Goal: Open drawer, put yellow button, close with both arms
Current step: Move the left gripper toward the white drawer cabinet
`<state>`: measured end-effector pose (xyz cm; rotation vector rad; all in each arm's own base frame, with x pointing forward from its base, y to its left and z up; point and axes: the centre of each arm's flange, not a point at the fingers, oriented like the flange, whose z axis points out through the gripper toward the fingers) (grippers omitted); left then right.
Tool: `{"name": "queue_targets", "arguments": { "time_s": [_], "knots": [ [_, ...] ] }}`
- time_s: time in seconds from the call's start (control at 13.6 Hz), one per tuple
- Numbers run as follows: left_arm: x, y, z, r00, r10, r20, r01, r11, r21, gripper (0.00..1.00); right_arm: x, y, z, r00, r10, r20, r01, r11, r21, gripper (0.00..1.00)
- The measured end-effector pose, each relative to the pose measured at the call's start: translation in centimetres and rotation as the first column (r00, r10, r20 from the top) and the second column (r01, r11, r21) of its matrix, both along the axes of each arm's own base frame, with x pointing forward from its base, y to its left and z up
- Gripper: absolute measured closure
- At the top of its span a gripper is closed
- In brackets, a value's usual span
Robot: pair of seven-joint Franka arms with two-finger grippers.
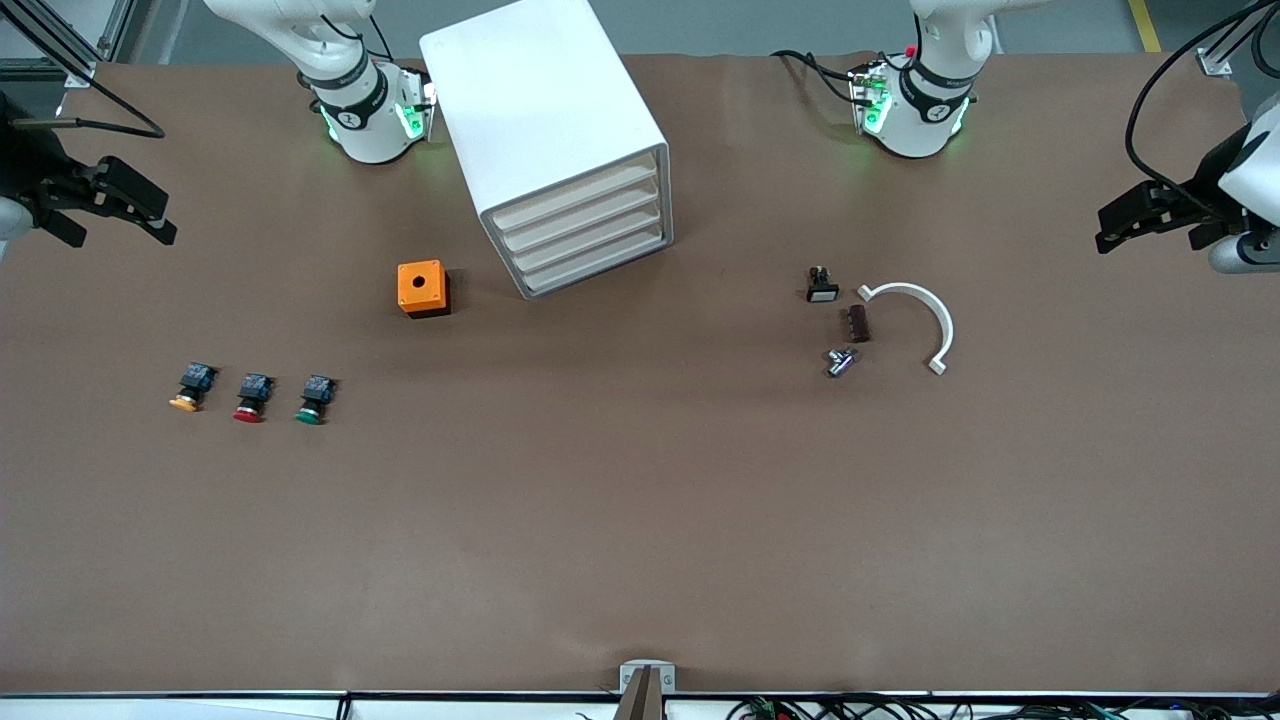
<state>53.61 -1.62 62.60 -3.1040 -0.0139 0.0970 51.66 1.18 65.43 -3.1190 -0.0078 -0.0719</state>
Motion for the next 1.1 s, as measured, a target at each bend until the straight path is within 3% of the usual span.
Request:
{"name": "queue_targets", "arguments": {
  "time_s": [0.37,0.59,0.81,1.1],
  "knots": [
    [0.2,0.4,-0.3,1.000,0.007,-0.004,-0.007,1.000,-0.001,0.00,0.0,0.0,-0.1,1.000,0.000,-0.002,0.000,1.000,0.000,0.00],
    [2.1,0.6,-1.9,1.000,0.006,-0.027,-0.006,1.000,-0.013,0.00,0.0,0.0,-0.1,1.000,-0.008,-0.004,0.008,1.000,0.001,0.00],
    [4.0,-0.2,-5.3,0.996,-0.001,-0.086,-0.003,0.999,-0.046,0.00,-0.1,0.1,-0.2,0.997,-0.073,-0.016,0.073,0.997,0.014,0.00],
    [6.5,-1.7,-12.0,0.954,0.193,-0.229,-0.225,0.967,-0.120,0.00,-0.3,0.1,-0.4,0.995,-0.091,-0.033,0.091,0.996,0.015,0.00]
  ]
}}
